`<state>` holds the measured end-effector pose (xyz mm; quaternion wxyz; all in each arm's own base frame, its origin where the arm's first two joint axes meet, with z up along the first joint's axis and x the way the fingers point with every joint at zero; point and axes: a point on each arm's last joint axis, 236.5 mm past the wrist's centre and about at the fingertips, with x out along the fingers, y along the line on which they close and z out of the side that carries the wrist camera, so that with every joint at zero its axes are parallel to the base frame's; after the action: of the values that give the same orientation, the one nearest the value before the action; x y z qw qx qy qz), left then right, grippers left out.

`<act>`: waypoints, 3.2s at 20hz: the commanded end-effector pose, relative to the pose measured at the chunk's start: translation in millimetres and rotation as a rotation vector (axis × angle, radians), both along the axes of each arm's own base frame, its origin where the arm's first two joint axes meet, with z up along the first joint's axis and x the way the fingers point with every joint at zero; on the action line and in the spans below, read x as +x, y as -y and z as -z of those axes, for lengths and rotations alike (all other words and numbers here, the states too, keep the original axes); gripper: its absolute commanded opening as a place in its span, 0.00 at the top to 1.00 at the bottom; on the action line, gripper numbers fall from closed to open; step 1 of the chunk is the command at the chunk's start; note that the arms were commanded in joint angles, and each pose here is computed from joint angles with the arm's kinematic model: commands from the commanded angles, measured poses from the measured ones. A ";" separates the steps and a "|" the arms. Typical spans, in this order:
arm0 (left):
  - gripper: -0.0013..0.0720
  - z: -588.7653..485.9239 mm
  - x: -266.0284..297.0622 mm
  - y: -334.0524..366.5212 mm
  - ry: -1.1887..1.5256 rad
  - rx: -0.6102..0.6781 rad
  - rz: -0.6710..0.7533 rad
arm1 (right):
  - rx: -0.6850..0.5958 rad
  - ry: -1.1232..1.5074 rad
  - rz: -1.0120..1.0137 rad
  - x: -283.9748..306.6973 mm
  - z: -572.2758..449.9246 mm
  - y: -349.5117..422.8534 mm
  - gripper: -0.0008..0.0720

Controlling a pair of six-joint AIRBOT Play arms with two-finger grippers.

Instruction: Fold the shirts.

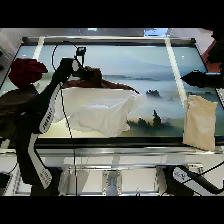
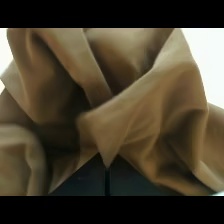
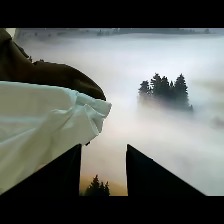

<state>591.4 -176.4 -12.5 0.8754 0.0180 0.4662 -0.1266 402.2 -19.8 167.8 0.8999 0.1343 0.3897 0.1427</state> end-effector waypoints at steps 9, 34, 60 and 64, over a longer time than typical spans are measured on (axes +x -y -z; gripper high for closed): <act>0.96 -315.1 -46.4 -256.4 0.513 0.615 -0.484 | 0.006 0.005 0.000 0.4 -1.8 -0.8 0.53; 0.03 -150.3 -96.3 -86.2 -0.168 -0.282 -0.002 | 0.105 -0.176 -0.142 -25.1 68.8 -76.0 0.51; 0.03 2.6 -83.0 -109.8 -0.361 0.336 -0.040 | 0.070 -0.306 -0.286 -24.7 223.4 -248.9 0.33; 0.04 6.2 -77.3 -144.7 -0.367 0.345 -0.104 | 0.075 -0.350 -0.324 -38.8 241.9 -272.9 0.33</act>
<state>504.2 -57.3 -18.5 0.7572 0.1192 0.6417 -0.0276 369.1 236.3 -60.7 0.7845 0.1260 0.5440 0.2697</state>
